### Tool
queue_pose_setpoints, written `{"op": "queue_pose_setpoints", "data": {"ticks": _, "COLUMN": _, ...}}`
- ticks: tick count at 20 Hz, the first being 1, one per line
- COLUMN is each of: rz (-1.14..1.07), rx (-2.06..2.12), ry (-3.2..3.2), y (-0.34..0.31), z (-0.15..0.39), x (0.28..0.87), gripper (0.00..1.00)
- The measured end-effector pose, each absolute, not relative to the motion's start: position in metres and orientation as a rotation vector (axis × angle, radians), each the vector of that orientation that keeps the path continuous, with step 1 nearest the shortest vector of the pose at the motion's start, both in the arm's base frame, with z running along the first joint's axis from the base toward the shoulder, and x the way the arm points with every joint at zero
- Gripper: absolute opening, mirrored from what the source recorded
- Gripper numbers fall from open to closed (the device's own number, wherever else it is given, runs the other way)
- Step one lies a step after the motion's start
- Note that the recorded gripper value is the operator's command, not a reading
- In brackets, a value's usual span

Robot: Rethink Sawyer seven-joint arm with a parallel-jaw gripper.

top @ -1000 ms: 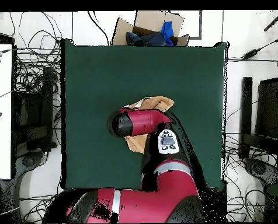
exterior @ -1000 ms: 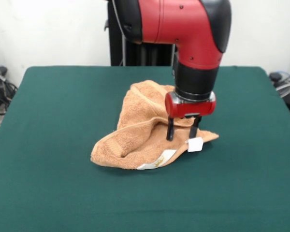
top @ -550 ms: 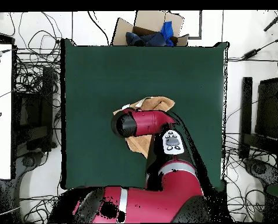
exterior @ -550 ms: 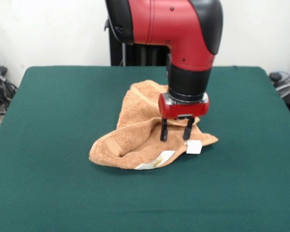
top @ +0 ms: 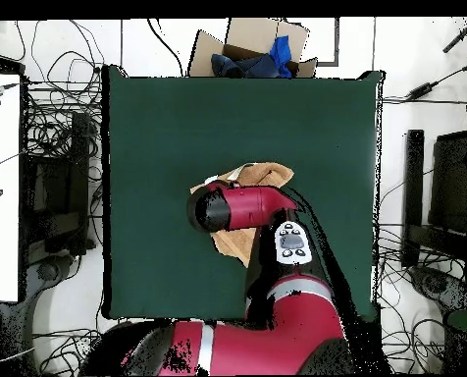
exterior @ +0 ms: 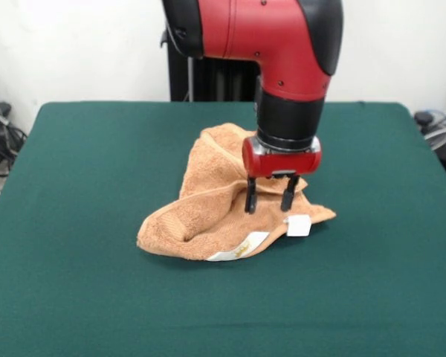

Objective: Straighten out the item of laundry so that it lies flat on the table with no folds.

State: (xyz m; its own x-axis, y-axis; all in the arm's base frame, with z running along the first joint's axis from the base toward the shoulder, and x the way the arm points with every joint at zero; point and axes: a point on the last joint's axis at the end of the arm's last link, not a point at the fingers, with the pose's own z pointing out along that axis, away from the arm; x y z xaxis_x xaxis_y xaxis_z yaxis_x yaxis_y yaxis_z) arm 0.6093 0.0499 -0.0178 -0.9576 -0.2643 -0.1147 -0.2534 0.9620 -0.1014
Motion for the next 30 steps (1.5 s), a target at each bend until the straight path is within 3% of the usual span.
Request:
{"op": "queue_pose_setpoints", "data": {"ticks": 6, "rz": -0.131, "rx": -0.387, "ry": 2.990, "y": 0.046, "z": -0.018, "x": 0.608, "gripper": 1.00}}
{"op": "queue_pose_setpoints", "data": {"ticks": 17, "rz": -0.145, "rx": -0.228, "ry": 3.039, "y": -0.029, "z": -0.023, "x": 0.593, "gripper": 1.00}}
{"op": "queue_pose_setpoints", "data": {"ticks": 30, "rz": -0.140, "rx": -0.224, "ry": 3.049, "y": -0.031, "z": -0.028, "x": 0.586, "gripper": 1.00}}
